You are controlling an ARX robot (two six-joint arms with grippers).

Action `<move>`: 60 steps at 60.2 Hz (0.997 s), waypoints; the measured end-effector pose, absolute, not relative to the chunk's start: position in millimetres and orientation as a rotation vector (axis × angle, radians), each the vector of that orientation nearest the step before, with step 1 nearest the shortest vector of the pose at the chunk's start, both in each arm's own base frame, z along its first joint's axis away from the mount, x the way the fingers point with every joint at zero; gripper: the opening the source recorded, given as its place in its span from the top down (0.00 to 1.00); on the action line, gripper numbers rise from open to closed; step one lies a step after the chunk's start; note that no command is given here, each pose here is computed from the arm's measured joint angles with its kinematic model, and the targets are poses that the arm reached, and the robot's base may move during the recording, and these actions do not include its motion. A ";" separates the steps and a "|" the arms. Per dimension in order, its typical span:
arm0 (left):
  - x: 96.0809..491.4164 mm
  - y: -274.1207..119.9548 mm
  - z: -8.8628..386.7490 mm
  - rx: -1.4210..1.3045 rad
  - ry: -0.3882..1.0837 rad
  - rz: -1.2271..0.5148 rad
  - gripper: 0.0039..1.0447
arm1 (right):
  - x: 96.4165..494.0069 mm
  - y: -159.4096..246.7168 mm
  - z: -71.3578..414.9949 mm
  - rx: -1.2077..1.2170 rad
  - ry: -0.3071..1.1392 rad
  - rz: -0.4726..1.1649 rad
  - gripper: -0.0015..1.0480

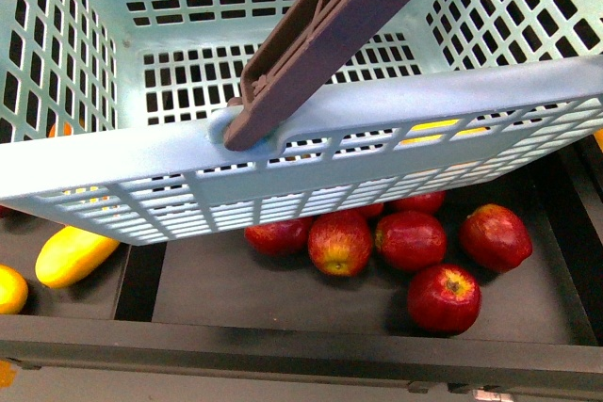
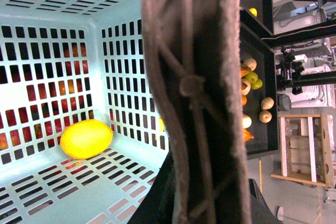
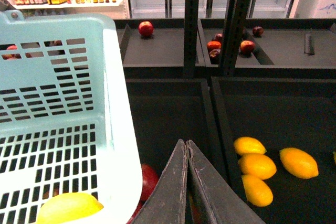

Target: Pick lemon and mango into basket

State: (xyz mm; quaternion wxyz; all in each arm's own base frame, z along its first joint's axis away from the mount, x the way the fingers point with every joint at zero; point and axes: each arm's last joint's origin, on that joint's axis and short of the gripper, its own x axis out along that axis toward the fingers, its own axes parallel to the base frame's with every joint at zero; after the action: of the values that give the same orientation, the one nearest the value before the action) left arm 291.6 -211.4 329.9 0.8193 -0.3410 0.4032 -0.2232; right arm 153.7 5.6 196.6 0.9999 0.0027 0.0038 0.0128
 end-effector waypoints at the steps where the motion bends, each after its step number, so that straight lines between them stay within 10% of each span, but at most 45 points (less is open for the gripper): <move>1: 291.6 -211.4 329.9 -0.726 0.859 -0.475 0.96 | 152.4 4.0 195.4 0.005 0.007 0.020 0.98; 9: 291.8 -211.2 329.8 -0.725 0.855 -0.470 0.96 | 145.2 0.6 189.0 0.005 0.008 0.002 0.98; 44: 289.1 -214.7 329.9 -0.722 0.868 -0.494 0.96 | 143.1 0.0 187.8 0.005 0.003 -0.005 0.07; 60: 290.4 -213.1 329.8 -0.729 0.866 -0.484 0.96 | 142.9 0.1 187.7 0.005 0.003 -0.002 0.08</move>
State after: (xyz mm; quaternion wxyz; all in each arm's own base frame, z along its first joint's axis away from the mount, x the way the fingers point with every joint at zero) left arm 290.4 -213.1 329.8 0.8166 -0.3420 0.4060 -0.2268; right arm 142.9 0.1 187.7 1.0000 0.0024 0.0016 -0.0010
